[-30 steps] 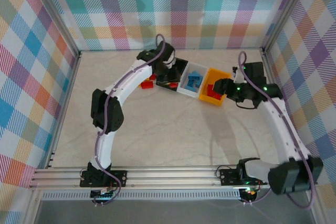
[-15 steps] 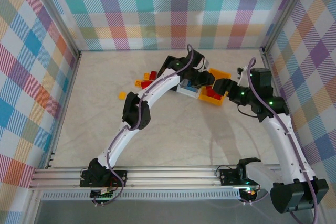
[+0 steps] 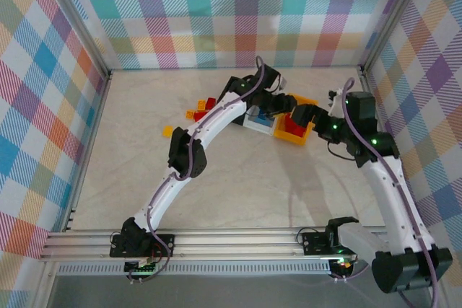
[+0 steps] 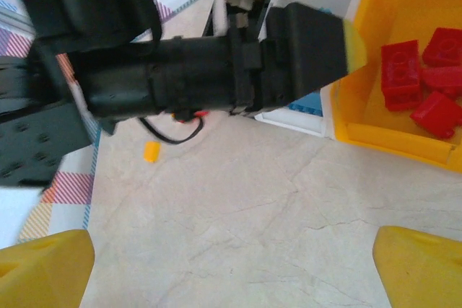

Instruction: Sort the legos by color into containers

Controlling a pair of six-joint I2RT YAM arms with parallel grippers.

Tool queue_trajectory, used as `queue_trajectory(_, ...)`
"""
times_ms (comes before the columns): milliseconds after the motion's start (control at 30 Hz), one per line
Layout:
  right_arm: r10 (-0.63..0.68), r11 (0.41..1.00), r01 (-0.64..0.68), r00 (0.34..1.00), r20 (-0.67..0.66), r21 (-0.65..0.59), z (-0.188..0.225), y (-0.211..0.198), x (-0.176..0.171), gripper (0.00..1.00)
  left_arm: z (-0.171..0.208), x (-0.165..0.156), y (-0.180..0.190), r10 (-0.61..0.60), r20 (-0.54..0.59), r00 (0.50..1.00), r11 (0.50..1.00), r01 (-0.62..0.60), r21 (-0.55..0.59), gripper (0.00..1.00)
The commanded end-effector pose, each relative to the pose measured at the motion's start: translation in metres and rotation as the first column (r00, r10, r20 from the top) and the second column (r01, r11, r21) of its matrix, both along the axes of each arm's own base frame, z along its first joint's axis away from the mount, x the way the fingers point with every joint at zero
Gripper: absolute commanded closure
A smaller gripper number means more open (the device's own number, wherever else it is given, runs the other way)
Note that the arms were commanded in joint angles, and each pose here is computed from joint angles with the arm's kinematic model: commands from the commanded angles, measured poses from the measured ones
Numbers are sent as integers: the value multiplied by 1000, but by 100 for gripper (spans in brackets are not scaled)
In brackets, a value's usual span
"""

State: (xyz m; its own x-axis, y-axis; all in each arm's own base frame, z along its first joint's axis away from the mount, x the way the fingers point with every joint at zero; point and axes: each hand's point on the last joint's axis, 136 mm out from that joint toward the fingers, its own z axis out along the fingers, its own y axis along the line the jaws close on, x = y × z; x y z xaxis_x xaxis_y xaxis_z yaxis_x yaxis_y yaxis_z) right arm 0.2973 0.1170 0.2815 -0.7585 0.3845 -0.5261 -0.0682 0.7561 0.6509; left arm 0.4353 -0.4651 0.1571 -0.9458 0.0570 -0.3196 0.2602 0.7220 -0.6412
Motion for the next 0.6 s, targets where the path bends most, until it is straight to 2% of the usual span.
queue_trajectory(0, 57, 998, -57, 998, -1, 24, 6, 15, 14, 3, 47, -5, 100, 64, 124, 990, 957, -96, 275, 38)
queue_trajectory(67, 71, 997, -71, 997, -9, 28, 2, 24, 22, 4, 50, -11, 148, 106, 140, 984, 924, -150, 353, 36)
queue_trajectory(167, 116, 993, -117, 991, -59, -13, -13, 46, 30, 5, 51, -20, 224, 210, 148, 966, 877, -254, 407, 29)
queue_trajectory(300, 238, 960, -257, 959, -156, -113, -41, 92, 36, 5, 27, -37, 312, 349, 72, 934, 821, -342, 457, 25)
queue_trajectory(433, 324, 924, -359, 917, -231, -129, -61, 135, 46, 6, -2, -46, 367, 422, 29, 906, 778, -378, 502, 23)
queue_trajectory(567, 387, 895, -428, 886, -253, -128, -68, 169, 56, 6, -33, -51, 397, 452, -19, 892, 739, -362, 568, 22)
